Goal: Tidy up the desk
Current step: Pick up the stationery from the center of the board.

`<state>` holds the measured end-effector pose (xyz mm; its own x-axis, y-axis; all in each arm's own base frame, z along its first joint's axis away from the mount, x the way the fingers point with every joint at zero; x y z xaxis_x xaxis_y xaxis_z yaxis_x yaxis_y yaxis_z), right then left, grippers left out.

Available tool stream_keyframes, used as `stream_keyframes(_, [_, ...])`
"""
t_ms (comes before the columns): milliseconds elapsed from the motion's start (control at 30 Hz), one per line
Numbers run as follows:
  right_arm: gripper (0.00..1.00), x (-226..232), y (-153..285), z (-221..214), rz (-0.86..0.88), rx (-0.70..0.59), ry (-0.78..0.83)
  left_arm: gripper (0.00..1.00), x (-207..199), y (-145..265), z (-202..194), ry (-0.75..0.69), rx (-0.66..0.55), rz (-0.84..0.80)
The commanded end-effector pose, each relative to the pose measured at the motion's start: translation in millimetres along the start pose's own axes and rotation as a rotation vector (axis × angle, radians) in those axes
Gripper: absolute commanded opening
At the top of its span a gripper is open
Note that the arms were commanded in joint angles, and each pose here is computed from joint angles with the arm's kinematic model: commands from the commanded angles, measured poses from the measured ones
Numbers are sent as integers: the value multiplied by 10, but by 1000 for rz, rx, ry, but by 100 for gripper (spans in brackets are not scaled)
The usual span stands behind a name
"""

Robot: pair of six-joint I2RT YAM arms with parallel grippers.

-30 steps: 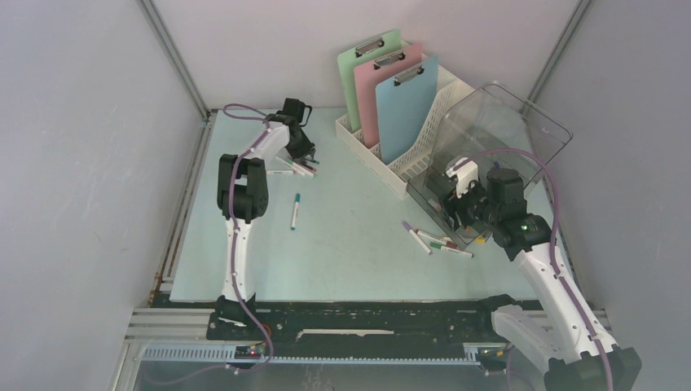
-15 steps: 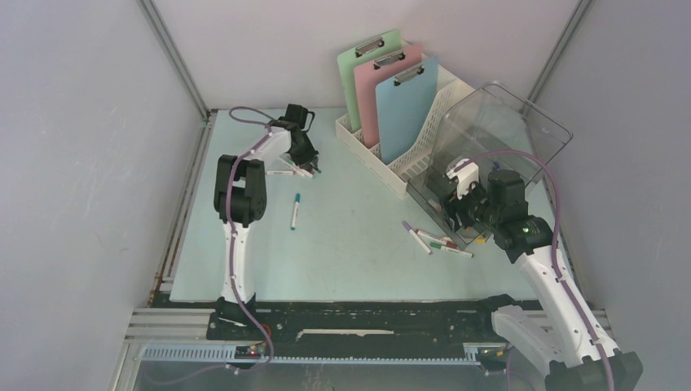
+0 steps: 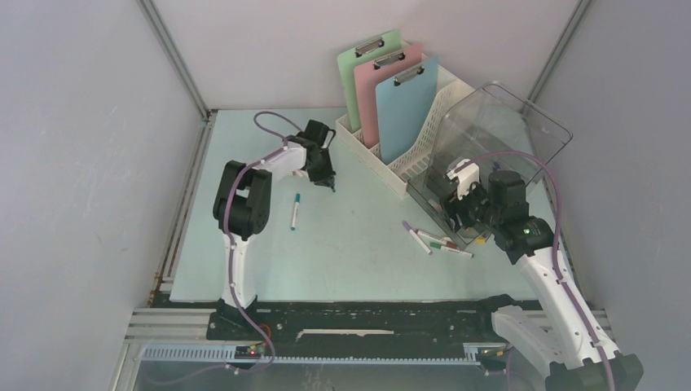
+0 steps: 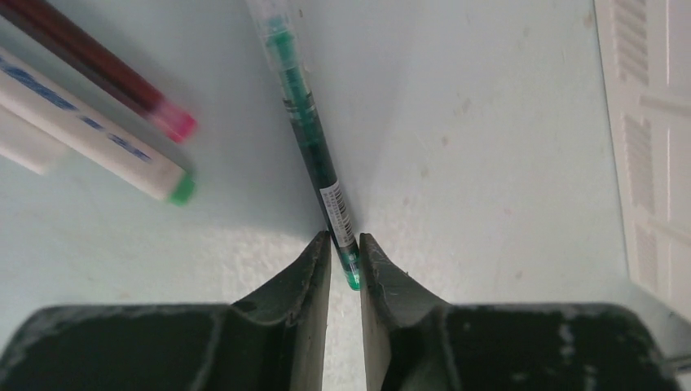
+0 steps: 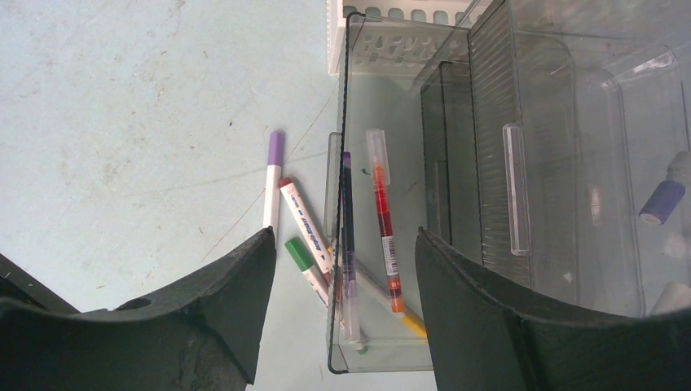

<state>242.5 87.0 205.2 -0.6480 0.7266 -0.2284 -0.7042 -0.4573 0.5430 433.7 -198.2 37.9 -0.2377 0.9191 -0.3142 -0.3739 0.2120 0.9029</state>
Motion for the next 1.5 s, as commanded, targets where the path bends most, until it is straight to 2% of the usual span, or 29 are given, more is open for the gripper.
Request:
stream_keyframes(0, [71,-13,41,84,-11,-28,29,24,68,-19,-517,-125,108,19])
stream_keyframes(367, [71,-5,41,84,-6,-29,30,21,161,66,-1180,-295,173,-2])
stream_keyframes(567, [71,12,31,82,5,-28,30,11,260,124,-1421,-352,139,62])
stream_keyframes(700, [71,25,18,81,13,-26,29,1,297,230,-1459,-390,67,116])
stream_keyframes(900, [72,72,-4,74,38,-24,26,0,273,423,-1470,-434,-62,133])
stream_keyframes(1167, [72,288,-12,144,161,-49,-1,0,79,718,-1497,-479,-255,-15])
stream_keyframes(1467, [73,582,59,273,351,-96,-55,0,-274,1176,-1571,-485,-472,-277])
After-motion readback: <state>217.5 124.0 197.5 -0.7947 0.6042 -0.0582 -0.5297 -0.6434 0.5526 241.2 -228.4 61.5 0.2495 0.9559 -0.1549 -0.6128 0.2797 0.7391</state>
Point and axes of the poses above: each gripper's point midway between its finger pads, its own y axis back along the fingers, its own x axis along the line the jaws close on, z = x × y, the point moved 2 cm from there along y, back along the fingers, and after that the axes turned 6 degrees about y, right-handed, at the moved point
